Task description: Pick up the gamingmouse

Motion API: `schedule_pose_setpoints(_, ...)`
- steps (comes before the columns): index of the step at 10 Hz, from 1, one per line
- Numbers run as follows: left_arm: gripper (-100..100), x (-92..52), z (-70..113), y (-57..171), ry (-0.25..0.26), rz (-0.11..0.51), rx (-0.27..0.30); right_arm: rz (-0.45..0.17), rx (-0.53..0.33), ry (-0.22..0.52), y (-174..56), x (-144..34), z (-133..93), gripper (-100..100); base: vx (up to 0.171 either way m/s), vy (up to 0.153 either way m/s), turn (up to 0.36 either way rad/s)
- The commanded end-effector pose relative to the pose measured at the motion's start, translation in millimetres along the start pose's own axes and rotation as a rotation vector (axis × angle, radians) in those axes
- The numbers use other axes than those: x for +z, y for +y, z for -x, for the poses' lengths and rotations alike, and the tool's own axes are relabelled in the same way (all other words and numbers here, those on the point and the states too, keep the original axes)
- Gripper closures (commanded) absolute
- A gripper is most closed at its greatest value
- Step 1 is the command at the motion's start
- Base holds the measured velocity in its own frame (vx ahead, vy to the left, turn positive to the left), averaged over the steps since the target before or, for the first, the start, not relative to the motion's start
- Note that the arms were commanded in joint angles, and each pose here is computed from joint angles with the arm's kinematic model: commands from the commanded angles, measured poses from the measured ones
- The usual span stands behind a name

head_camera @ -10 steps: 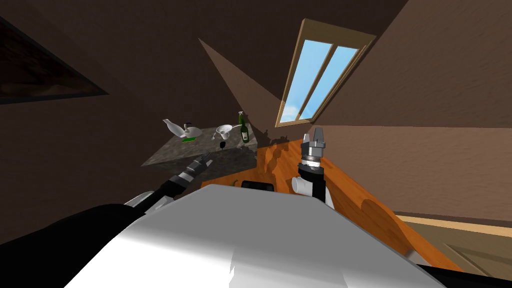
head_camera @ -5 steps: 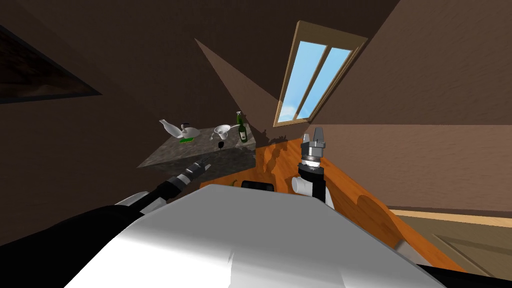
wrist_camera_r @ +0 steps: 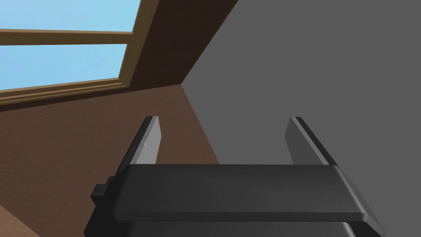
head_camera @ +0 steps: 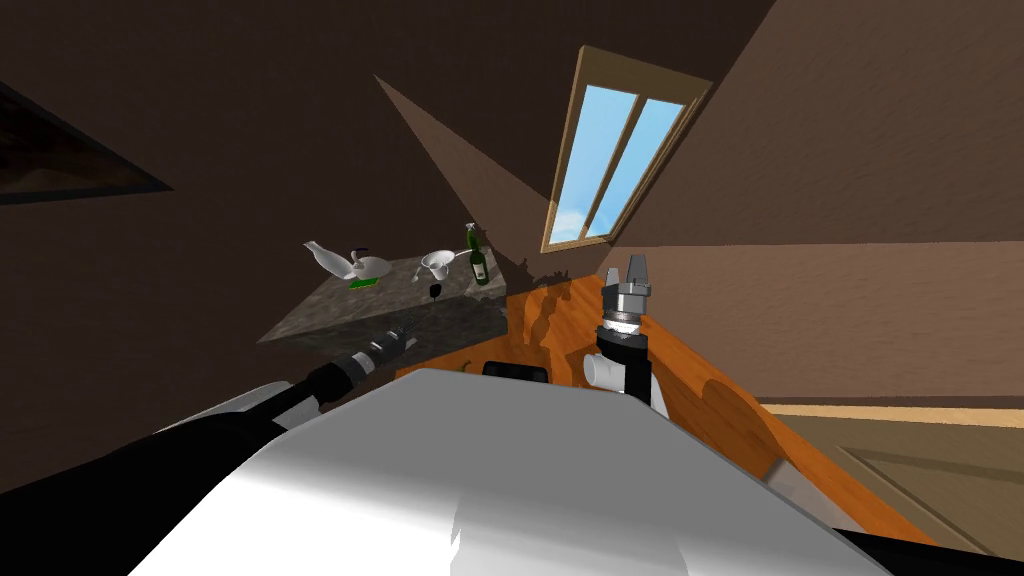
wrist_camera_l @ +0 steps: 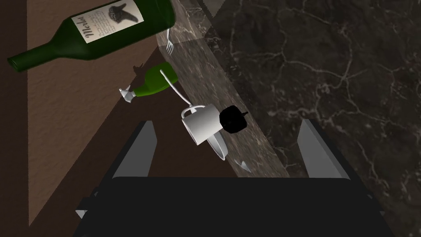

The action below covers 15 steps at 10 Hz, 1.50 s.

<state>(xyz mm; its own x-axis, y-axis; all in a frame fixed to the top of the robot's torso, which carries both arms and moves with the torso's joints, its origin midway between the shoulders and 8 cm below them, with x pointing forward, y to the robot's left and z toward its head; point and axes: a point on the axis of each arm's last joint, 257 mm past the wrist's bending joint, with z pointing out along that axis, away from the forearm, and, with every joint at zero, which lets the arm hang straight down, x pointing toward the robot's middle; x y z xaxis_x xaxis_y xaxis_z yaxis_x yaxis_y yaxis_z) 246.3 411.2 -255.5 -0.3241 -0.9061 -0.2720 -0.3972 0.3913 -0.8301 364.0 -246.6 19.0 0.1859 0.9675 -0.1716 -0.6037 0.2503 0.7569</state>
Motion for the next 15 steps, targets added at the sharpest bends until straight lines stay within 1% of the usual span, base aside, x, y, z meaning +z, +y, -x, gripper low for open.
schedule_pose_setpoints(1, -100, -5.6, 0.1, 17.7, 0.022, 0.067, 0.024, 0.0, 0.0, 0.0, 0.0, 0.0, 0.0, 0, 0.001, -0.044, -0.079)
schedule_pose_setpoints(3, -100, -14.1, 4.2, 49.5, 0.044, 0.178, 0.066, 0.0, 0.0, 0.0, 0.0, 0.0, 0.0, 0, 0.009, -0.064, -0.138)
schedule_pose_setpoints(4, -100, -13.6, 4.1, 49.1, 0.048, 0.179, 0.071, 0.0, 0.0, 0.0, 0.0, 0.0, 0.0, 0, 0.012, -0.048, -0.046)
schedule_pose_setpoints(7, -100, -29.7, 14.6, 94.6, 0.082, 0.34, 0.163, 0.0, 0.0, 0.0, 0.0, 0.0, 0.0, 0, 0.034, -0.053, -0.134)
schedule_pose_setpoints(11, -100, -56.1, 40.2, 146.4, 0.113, 0.536, 0.304, 0.0, 0.0, 0.0, 0.0, 0.0, 0.0, 0, 0.082, -0.044, -0.175)
schedule_pose_setpoints(13, -100, -68.4, 56.6, 165.1, 0.121, 0.616, 0.372, 0.0, 0.0, 0.0, 0.0, -0.1, 0.0, 0, 0.118, 0.021, -0.193)
schedule_pose_setpoints(15, -100, -77.7, 74.3, 177.3, 0.123, 0.68, 0.434, 0.0, 0.0, 0.0, 0.0, -0.1, 0.1, 0, 0.138, 0.062, -0.155)
